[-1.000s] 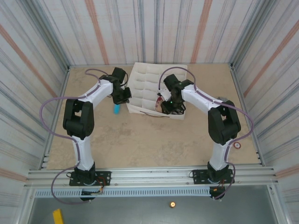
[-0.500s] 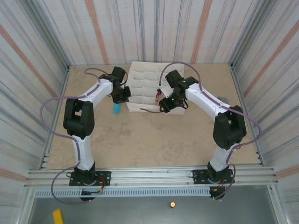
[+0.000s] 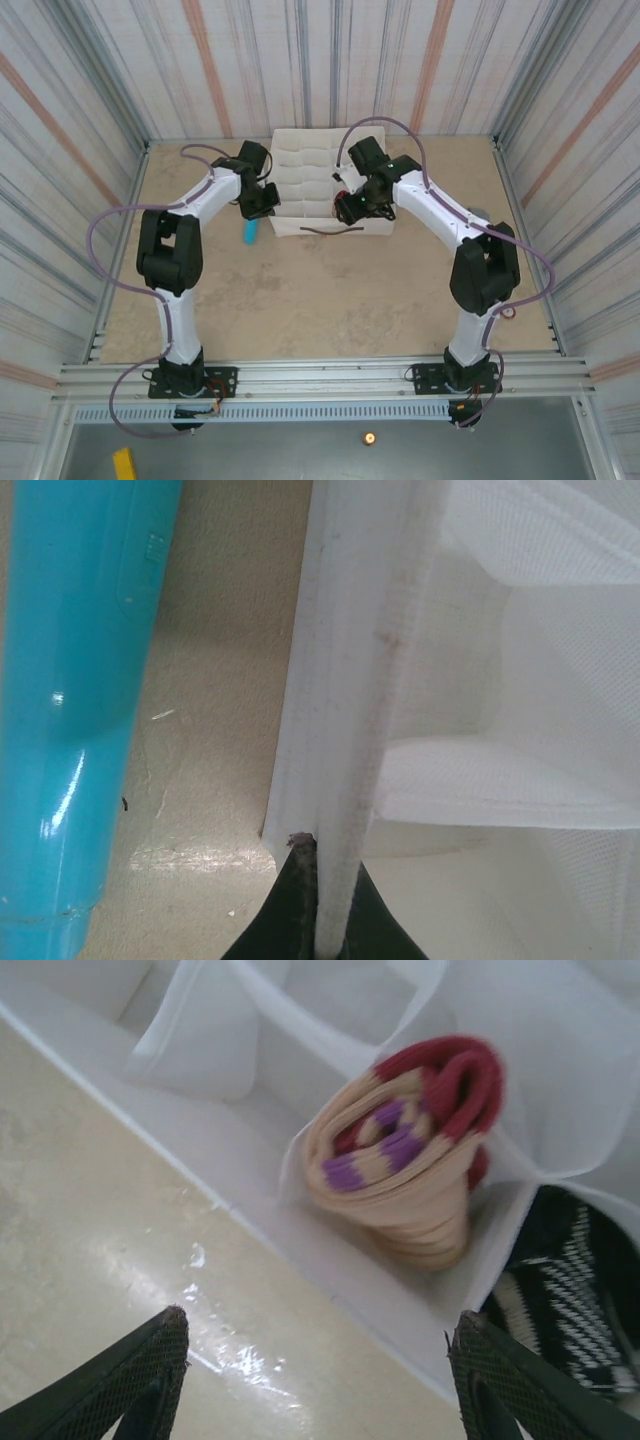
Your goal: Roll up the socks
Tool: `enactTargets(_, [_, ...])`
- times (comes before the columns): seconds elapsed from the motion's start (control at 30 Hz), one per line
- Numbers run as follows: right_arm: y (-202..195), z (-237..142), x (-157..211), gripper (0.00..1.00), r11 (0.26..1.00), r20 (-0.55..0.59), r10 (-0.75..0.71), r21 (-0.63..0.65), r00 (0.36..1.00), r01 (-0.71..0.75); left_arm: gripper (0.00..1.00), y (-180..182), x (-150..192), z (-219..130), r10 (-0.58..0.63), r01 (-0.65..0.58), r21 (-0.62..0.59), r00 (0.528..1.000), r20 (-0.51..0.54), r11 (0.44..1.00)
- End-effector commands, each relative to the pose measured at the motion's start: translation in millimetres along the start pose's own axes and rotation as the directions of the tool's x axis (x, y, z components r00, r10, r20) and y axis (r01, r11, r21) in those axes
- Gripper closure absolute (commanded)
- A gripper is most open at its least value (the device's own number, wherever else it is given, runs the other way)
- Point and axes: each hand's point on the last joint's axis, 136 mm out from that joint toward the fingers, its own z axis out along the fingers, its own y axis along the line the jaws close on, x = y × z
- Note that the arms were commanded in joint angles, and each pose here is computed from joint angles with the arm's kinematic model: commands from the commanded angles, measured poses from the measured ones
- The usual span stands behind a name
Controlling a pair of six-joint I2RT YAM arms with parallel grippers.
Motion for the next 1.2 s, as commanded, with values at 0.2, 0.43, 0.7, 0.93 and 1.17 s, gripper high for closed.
enactTargets(0.2, [-27,13,-38,0.42,0.987,0.053,0.141,0.072,0.989,-0.145,1.0,8,11,15,-0.007,0.006,-0.013,0.997,-0.08,1.0])
enactTargets(0.43, [-32,39,-54,0.62,0.978,0.033,0.196,0.071,0.98,-0.198,1.0,8,11,15,-0.001,-0.001,-0.016,0.996,-0.084,1.0])
enactTargets(0.7, [-31,66,-21,0.79,0.975,-0.087,0.196,0.124,0.977,-0.185,1.0,6,9,14,-0.002,0.001,-0.012,0.997,-0.081,1.0])
enactTargets(0.93, [-17,79,11,0.88,0.98,-0.174,0.175,0.125,0.969,-0.155,1.0,5,8,15,-0.009,0.008,-0.011,0.997,-0.081,1.0])
enactTargets(1.17, [-8,93,23,0.88,0.982,-0.213,0.173,0.118,0.962,-0.15,1.0,2,7,14,-0.012,0.012,-0.004,0.997,-0.079,1.0])
